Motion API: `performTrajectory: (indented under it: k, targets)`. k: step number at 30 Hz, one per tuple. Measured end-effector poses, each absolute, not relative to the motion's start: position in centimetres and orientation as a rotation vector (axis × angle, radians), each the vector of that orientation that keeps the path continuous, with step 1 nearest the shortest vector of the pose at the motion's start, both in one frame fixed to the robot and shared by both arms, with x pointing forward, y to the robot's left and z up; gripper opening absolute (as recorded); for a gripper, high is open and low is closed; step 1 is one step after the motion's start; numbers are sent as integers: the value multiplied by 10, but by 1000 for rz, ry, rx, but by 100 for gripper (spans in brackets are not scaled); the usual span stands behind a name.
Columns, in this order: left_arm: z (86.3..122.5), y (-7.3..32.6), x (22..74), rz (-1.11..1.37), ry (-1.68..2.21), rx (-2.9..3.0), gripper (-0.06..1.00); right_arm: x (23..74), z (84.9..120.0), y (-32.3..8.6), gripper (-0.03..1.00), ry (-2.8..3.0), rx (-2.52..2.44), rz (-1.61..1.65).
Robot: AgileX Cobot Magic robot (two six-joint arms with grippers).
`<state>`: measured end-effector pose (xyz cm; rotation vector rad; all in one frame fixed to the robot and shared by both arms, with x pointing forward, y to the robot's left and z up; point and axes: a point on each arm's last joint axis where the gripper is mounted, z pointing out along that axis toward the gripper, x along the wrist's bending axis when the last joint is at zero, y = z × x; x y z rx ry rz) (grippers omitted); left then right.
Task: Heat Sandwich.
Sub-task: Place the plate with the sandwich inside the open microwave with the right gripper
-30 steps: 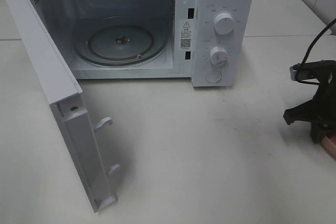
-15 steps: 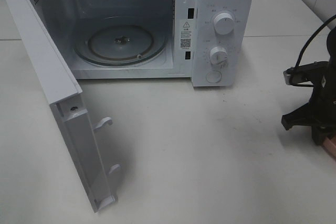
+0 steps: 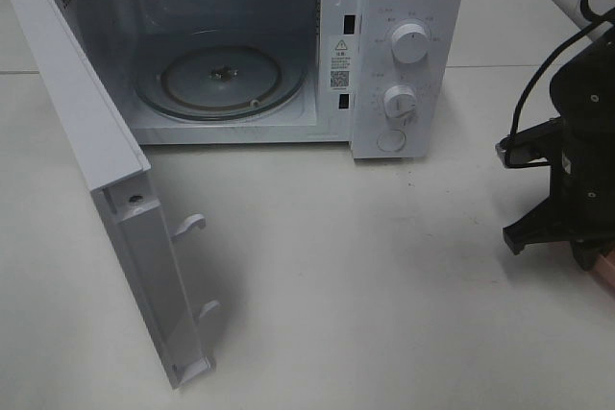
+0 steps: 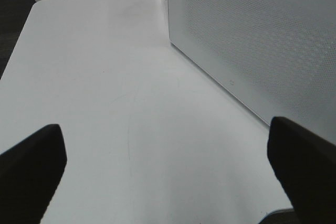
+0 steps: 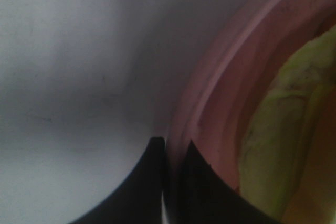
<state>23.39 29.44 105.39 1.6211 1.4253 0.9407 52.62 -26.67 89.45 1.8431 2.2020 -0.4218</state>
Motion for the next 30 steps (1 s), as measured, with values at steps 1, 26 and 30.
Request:
performTrajectory:
  k: [1,26,30]
  targets:
    - [1054,294,234,941,1425,1621,99,525,895,-265,4,2203,1835,-434]
    - [1054,294,234,941,1425,1621,99,483,940,-223,4,2277,1617,-454]
    - [1054,294,234,941,1425,1621,99,467,946,-217,4,2304,1576,-438]
